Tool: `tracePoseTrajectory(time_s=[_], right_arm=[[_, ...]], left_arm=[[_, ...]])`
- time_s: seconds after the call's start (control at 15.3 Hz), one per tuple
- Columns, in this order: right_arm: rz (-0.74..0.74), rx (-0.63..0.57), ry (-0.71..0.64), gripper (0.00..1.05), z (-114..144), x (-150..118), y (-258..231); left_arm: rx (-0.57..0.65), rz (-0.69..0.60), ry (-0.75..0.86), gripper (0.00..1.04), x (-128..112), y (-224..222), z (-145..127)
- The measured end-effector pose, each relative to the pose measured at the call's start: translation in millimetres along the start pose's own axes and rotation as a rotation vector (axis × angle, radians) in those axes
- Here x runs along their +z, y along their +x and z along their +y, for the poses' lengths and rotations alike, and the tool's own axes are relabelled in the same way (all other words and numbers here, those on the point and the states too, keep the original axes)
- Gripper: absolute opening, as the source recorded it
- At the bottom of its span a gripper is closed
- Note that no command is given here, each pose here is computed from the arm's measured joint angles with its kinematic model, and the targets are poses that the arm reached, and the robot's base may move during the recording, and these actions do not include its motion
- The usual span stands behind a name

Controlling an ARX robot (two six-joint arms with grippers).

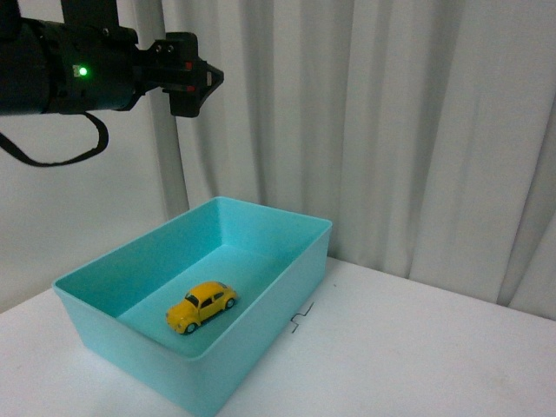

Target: Wind up and store yellow beetle toy

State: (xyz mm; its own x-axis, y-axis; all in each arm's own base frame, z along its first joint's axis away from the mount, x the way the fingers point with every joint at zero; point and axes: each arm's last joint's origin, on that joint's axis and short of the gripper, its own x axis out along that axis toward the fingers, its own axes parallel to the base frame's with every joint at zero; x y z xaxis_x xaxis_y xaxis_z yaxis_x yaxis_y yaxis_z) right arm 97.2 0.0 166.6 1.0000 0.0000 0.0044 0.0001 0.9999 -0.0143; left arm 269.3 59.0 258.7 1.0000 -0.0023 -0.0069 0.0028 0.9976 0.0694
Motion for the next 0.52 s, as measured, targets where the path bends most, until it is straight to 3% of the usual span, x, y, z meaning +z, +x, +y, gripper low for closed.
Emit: tracePoseTrajectory(time_s=[0.07, 0.13, 0.52], right_arm=[[0.000, 0.000, 0.000, 0.98, 0, 0, 0], [0.000, -0.001, 0.000, 0.98, 0, 0, 0], [0.000, 0.000, 0.000, 0.98, 0, 0, 0]], left_arm=[[0.008, 0.019, -0.061, 0.16, -49, -49, -31], [-0.007, -0.006, -0.065, 0.02, -58, -75, -46], [-0.017, 0.005, -0.066, 0.02, -75, -111, -66]])
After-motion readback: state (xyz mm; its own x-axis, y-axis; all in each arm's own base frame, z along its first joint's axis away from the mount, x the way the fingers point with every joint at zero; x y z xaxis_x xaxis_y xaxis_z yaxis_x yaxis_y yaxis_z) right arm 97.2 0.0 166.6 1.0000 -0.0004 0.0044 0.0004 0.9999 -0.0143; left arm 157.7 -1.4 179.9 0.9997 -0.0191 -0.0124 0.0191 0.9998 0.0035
